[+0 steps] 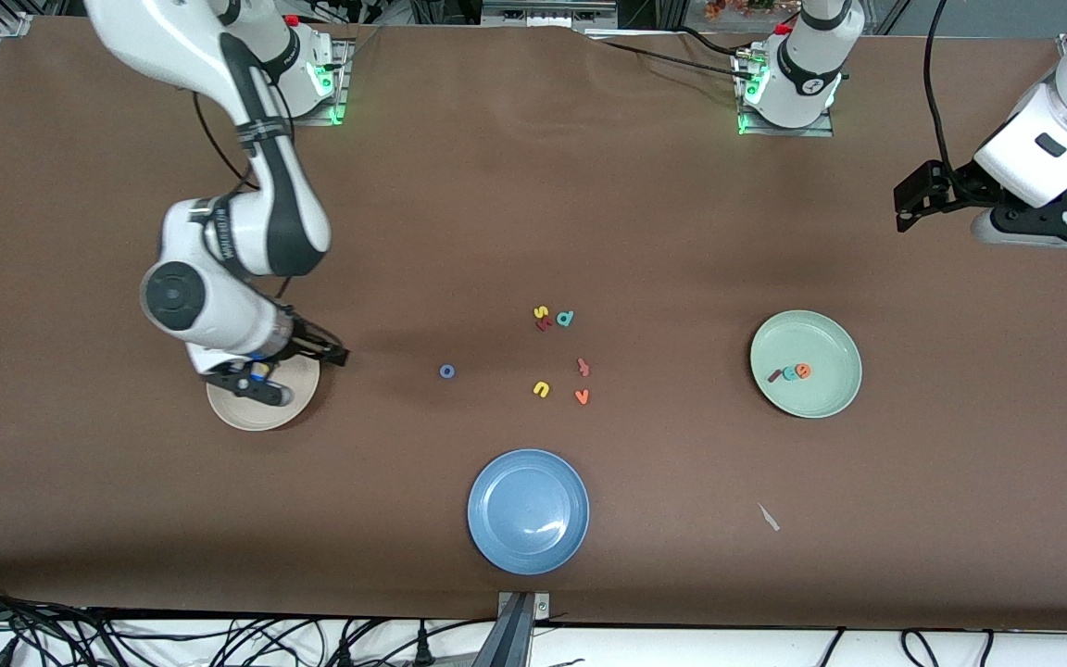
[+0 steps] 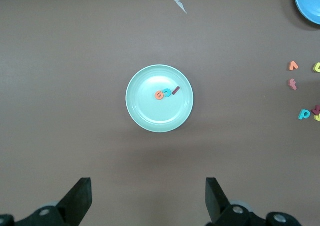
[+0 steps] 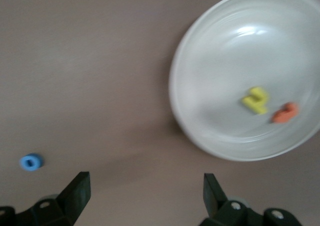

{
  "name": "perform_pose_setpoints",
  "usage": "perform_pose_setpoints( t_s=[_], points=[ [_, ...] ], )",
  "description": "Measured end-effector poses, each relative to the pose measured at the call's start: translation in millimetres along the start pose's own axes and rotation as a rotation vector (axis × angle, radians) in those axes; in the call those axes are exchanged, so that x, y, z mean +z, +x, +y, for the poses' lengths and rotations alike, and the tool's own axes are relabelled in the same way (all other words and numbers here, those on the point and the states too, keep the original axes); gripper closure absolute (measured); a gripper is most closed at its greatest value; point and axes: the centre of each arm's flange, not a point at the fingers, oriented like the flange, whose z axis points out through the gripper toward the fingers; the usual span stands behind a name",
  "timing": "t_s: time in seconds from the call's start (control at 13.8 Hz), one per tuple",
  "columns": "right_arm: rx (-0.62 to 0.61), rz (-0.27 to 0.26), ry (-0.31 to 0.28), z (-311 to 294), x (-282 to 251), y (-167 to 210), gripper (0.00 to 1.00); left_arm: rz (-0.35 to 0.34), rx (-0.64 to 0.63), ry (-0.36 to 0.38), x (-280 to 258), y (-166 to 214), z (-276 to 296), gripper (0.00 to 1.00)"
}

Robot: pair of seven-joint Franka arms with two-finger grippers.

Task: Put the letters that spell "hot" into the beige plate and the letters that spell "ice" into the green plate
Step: 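Reach and grasp the blue ring letter with the right gripper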

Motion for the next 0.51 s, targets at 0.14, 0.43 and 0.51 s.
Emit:
perform_pose_setpoints(
  t_s=[0.14,0.43,0.51],
  points=[
    [0.014,0.001,-0.014,-37,15,-16,0.00,0.010,0.004,-0.001,2,5,3,0.00],
    [-0.001,0.004,-0.014,-88,50,-37,0.00,0.019,-0.012,-0.005,2,15,9,0.00],
    [-0.005,0.010,-0.008,-94,54,-37,0.00,0.015,-0.032,-0.006,4,16,9,0.00]
  ],
)
